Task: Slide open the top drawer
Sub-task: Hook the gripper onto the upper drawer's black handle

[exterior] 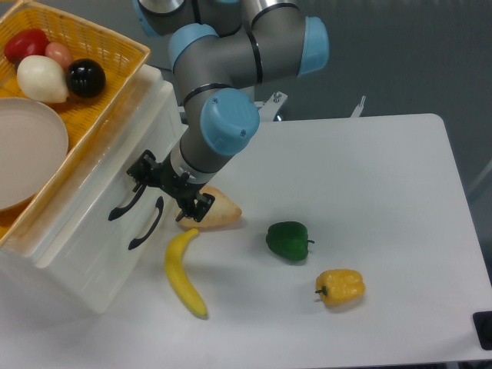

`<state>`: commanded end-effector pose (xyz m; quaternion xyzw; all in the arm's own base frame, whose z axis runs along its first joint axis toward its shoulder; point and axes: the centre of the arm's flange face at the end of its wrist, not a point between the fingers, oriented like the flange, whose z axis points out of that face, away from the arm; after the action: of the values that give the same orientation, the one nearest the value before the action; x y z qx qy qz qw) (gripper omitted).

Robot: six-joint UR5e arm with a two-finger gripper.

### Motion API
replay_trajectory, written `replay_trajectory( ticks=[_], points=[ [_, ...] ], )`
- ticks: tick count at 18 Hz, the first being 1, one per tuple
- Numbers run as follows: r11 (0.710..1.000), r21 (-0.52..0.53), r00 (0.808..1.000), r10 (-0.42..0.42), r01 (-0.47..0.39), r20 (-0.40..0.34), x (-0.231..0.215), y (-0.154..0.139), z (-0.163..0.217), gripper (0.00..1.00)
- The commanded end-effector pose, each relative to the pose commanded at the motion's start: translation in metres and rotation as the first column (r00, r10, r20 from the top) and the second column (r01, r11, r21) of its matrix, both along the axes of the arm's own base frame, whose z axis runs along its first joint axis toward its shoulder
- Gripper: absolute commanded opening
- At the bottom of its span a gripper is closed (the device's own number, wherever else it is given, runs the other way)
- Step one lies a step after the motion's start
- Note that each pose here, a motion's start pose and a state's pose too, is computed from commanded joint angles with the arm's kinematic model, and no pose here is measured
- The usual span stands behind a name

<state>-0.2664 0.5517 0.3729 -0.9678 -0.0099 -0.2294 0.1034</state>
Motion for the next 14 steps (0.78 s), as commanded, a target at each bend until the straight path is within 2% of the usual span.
replay_trajectory(
  ticks=[14],
  points=[
    [1.0, -0.011, 1.0, -0.013, 0.013, 0.014, 0.0053, 0.0053, -0.0103, 1.0]
  ],
)
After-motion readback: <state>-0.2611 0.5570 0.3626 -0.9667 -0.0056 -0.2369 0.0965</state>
